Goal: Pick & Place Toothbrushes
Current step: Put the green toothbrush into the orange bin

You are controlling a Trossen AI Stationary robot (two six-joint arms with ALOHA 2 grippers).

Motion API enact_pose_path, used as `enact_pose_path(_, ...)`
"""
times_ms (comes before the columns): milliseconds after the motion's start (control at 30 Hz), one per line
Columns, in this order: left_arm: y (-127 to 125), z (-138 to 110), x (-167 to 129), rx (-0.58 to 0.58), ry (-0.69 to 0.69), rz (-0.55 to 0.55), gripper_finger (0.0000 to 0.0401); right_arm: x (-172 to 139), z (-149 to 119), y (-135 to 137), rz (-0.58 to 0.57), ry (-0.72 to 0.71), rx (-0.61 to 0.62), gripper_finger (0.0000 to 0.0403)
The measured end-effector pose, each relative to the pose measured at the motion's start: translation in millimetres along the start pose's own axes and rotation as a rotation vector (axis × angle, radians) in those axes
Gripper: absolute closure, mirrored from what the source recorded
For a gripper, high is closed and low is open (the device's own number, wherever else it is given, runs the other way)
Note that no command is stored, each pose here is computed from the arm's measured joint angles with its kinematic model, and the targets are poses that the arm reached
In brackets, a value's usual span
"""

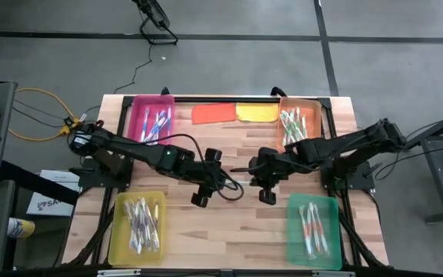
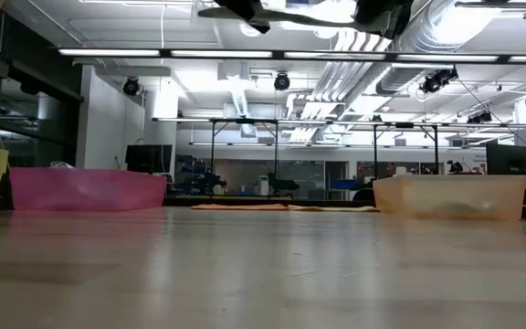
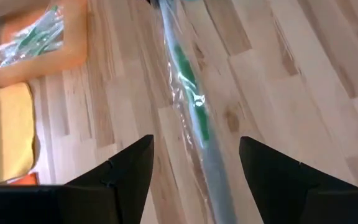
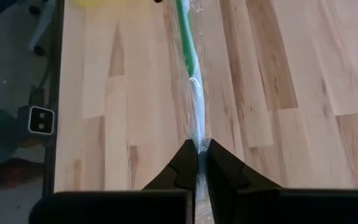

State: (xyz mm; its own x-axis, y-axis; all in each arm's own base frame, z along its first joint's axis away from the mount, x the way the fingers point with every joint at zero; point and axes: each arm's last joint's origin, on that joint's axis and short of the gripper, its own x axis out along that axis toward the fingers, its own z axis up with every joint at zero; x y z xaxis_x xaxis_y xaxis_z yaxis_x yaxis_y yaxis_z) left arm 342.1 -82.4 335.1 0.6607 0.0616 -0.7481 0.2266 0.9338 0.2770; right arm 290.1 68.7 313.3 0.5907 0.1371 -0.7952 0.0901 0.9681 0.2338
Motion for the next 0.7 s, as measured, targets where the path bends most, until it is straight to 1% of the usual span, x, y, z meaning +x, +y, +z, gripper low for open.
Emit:
enact_pose_path(67,0.1,-1.0,0.0,0.016,0.011,0.008,0.0178,-0.6,0.7,0.4,0.003,-0.004,0.000,0.0395)
enact_pose_path(167,0.2,-1.9,0.0,0.019,0.021,0.015,0.0212,-0.5,0.5,0.1,0.001,-0.002,0.000,0.0395)
enact_pose_path(267,0.2,-2.2,0.0,0.019,0.024,0.015,0.0274,-0.5,0.7,0.0,-0.001,-0.003,0.001,0.0395)
enact_pose_path(367,0.1,-2.3,-0.1,0.016,0.026,0.016,0.0352,-0.5,0.5,0.1,0.001,-0.002,0.000,0.0395)
enact_pose_path(400,0.2,-2.3,-0.1,0.011,0.026,0.021,0.0373,-0.5,0.5,0.2,0.003,-0.001,0.000,0.0395)
enact_pose_path(433,0.3,-2.2,0.0,0.008,0.025,0.018,0.0381,-0.5,0.4,0.1,-0.001,-0.002,-0.001,0.0395)
enact_pose_path(567,0.3,-2.3,0.0,0.012,0.026,0.018,0.0375,-0.5,0.4,-0.3,-0.013,-0.004,-0.004,0.0388)
enact_pose_path(700,1.5,-0.8,-0.1,0.012,0.014,0.041,0.0382,-14.4,-3.8,-3.7,-0.026,0.002,0.024,0.0346)
